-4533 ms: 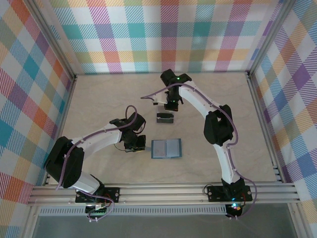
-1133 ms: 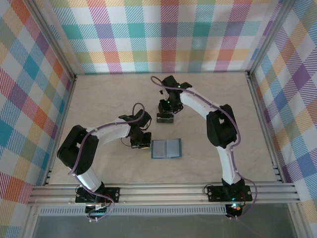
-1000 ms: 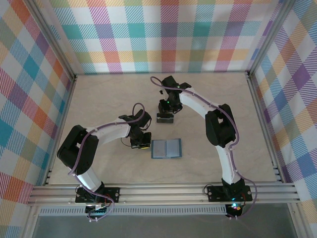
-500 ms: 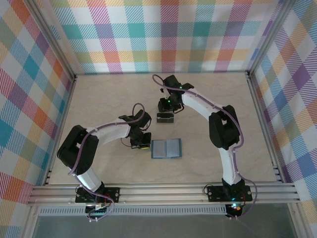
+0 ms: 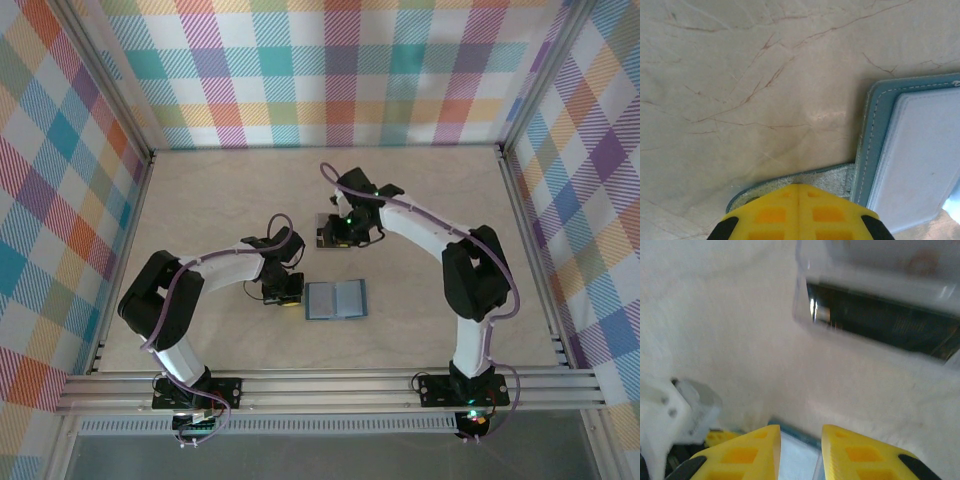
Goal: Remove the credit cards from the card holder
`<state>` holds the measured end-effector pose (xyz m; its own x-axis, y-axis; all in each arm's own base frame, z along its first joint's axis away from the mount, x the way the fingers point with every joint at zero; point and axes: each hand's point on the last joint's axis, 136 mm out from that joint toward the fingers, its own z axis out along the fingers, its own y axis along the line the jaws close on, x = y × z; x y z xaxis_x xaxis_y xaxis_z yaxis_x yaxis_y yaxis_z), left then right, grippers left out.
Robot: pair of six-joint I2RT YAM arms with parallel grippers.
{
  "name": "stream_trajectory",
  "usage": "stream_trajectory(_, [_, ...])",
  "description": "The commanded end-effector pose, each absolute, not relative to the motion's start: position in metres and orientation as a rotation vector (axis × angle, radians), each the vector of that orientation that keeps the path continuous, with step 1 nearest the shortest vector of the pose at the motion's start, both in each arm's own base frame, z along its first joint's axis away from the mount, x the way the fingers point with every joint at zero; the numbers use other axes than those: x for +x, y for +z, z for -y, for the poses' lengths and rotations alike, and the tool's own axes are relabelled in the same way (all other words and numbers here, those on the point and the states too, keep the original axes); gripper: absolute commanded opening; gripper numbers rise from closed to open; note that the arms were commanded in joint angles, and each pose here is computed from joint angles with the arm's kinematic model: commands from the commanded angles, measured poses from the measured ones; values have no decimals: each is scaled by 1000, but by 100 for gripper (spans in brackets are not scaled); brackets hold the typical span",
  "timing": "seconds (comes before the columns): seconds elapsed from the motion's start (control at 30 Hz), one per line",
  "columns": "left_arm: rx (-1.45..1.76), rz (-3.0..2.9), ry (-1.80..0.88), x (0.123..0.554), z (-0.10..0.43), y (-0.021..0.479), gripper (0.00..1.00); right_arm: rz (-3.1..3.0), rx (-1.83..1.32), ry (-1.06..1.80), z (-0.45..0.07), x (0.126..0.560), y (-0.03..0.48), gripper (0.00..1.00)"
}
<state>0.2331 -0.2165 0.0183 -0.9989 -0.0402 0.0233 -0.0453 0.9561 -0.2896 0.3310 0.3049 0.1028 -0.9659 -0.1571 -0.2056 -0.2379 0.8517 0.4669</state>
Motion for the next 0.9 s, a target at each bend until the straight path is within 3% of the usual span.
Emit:
stream_trajectory(0.0, [55,3066,442,230,213,7,0,-2913,-277,922,-317,297,107,29])
stream_trajectory(0.4, [57,3045,449,226,213,2,0,-3094,-326,977,-353,214,69,25])
stream_trajectory(0.87, [46,3032,455,223,214,1,0,-3150,-267,903,-360,209,32,21])
